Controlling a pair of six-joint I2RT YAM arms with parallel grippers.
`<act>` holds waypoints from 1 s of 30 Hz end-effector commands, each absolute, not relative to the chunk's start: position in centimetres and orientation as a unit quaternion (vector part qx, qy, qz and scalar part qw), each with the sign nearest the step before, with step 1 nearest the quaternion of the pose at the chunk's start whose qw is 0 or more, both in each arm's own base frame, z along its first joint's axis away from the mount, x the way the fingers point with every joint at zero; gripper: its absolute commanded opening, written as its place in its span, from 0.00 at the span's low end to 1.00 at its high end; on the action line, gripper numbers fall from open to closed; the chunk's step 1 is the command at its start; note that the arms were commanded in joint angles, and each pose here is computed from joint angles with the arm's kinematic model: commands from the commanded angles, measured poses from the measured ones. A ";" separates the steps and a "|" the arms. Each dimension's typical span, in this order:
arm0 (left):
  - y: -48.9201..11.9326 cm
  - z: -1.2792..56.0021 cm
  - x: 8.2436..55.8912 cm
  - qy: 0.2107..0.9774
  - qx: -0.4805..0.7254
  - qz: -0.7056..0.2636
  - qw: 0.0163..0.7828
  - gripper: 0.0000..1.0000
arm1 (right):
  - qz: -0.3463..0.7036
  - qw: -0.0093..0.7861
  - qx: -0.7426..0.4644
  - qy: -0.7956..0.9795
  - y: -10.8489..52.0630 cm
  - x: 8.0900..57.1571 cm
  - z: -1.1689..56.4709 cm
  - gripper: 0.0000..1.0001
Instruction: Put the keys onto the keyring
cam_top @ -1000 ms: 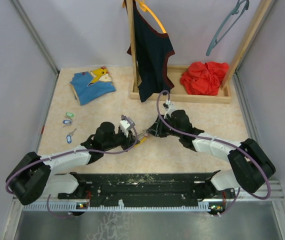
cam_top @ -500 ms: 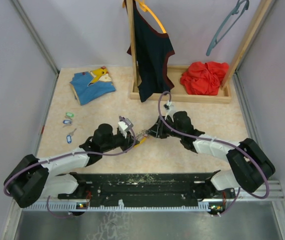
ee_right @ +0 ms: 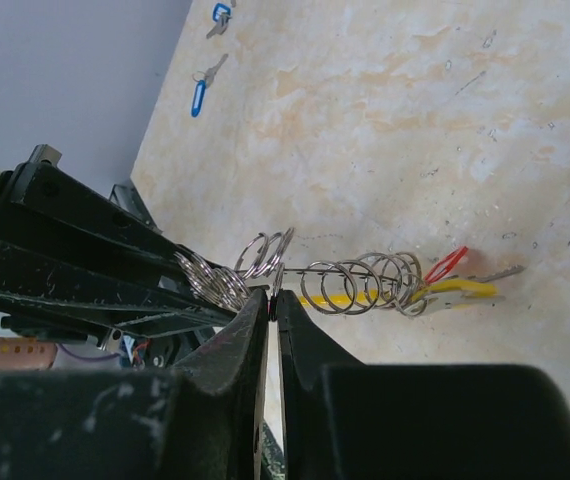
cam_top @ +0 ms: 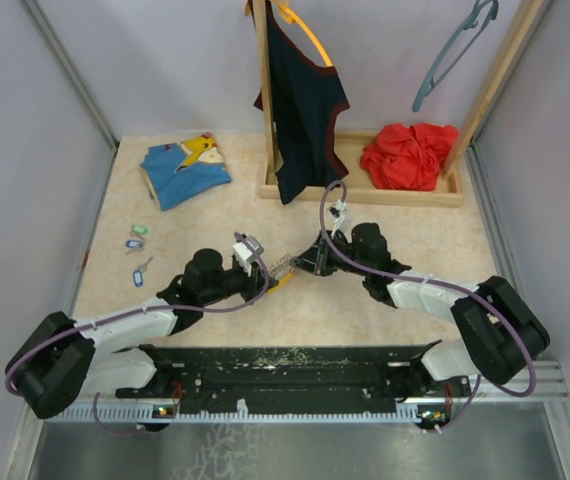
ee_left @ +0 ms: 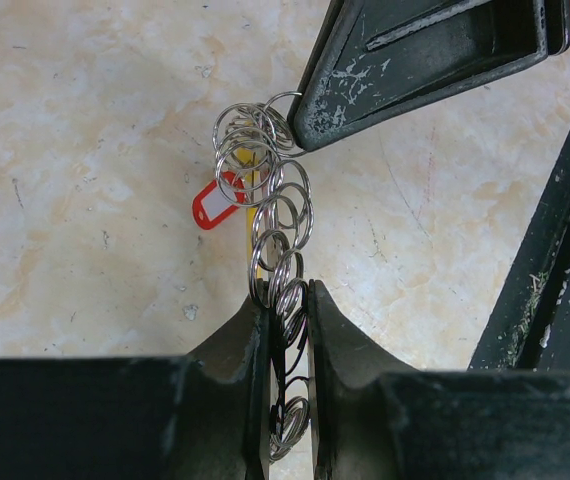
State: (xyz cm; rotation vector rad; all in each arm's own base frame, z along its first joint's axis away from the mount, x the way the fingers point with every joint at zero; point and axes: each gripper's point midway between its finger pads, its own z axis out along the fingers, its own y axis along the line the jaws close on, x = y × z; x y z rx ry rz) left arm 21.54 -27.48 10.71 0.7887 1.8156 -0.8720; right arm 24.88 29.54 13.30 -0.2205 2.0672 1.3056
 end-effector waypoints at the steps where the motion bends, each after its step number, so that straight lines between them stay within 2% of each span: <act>1: -27.9 12.6 21.7 0.716 0.321 -0.369 0.498 0.15 | 0.516 0.366 -0.092 0.769 29.6 25.6 15.5 0.07; 5: -28.0 12.7 21.6 0.712 0.324 -0.372 0.500 0.15 | 0.507 0.362 -0.086 0.778 29.6 26.0 14.9 0.06; 8: -27.9 12.8 21.5 0.710 0.325 -0.373 0.501 0.17 | 0.506 0.365 -0.089 0.776 29.6 26.0 15.0 0.00; 12: -27.7 12.8 21.8 0.714 0.315 -0.367 0.506 0.33 | 0.481 0.392 -0.124 0.774 29.3 26.5 15.8 0.00; 17: -26.9 13.3 22.3 0.717 0.291 -0.356 0.524 0.57 | 0.415 0.454 -0.192 0.765 28.2 27.9 17.6 0.00; 23: -25.1 15.2 23.1 0.704 0.244 -0.340 0.574 0.65 | 0.384 0.482 -0.297 0.730 28.5 27.9 19.1 0.00; 26: -24.0 16.3 23.5 0.693 0.218 -0.328 0.603 0.68 | 0.388 0.473 -0.405 0.680 29.4 26.3 19.4 0.00; 30: -23.0 17.4 23.8 0.680 0.195 -0.333 0.624 0.72 | 0.366 0.447 -0.487 0.655 29.5 25.5 18.7 0.00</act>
